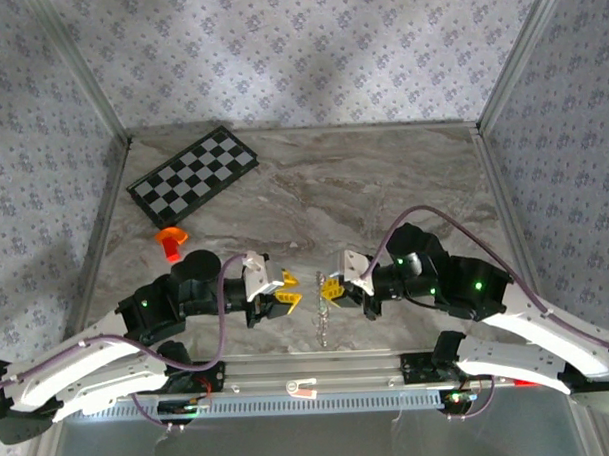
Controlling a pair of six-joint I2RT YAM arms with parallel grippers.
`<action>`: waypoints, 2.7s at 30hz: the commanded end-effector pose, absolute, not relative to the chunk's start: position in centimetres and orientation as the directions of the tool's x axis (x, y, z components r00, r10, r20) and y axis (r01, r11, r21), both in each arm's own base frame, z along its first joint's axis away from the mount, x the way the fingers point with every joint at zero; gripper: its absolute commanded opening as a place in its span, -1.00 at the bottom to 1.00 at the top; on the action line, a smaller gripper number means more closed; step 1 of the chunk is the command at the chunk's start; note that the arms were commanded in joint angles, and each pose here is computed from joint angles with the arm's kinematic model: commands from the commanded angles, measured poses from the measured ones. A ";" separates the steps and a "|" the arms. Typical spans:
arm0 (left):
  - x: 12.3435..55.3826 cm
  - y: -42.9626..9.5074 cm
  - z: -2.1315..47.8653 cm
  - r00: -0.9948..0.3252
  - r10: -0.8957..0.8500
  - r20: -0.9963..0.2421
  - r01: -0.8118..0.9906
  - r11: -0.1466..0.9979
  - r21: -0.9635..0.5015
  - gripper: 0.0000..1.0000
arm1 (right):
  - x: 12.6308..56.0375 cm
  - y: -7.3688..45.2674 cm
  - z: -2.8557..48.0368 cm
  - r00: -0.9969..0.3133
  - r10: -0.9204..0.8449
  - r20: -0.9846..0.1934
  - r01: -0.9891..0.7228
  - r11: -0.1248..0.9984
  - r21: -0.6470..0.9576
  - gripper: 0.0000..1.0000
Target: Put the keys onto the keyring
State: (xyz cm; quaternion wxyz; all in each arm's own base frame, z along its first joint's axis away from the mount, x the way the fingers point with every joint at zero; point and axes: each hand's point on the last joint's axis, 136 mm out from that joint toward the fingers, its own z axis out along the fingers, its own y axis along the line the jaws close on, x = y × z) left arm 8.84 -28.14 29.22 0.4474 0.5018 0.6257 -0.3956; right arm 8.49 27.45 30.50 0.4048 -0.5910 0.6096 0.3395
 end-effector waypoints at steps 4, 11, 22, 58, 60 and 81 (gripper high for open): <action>9.7 -27.8 31.0 -0.114 0.252 -0.961 0.969 0.242 -0.052 -0.36 | 9.3 27.2 31.4 0.043 -0.514 -0.857 -0.994 0.062 -0.087 -1.00; 10.0 -27.1 30.6 -0.150 0.266 -0.952 0.956 0.283 -0.072 -0.34 | 9.7 27.4 31.3 0.030 -0.548 -0.836 -0.996 0.051 -0.069 -1.00; 9.9 -26.9 29.4 -0.171 0.296 -0.940 0.954 0.288 -0.083 -0.32 | 9.7 28.0 30.1 -0.002 -0.566 -0.824 -1.000 0.020 -0.011 -1.00; 9.0 -31.0 31.1 -0.127 0.244 -0.961 0.987 0.123 -0.099 -0.53 | 8.7 28.5 30.9 0.075 -0.524 -0.848 -0.997 -0.047 -0.059 -1.00; 9.0 -31.1 31.2 -0.125 0.242 -0.962 0.988 0.120 -0.098 -0.56 | 8.7 28.4 31.1 0.078 -0.519 -0.851 -0.997 -0.048 -0.062 -1.00; 8.6 -31.5 32.0 -0.114 0.224 -0.968 0.992 0.085 -0.097 -0.72 | 8.5 28.1 29.2 0.088 -0.563 -0.822 -0.996 -0.044 -0.076 -1.00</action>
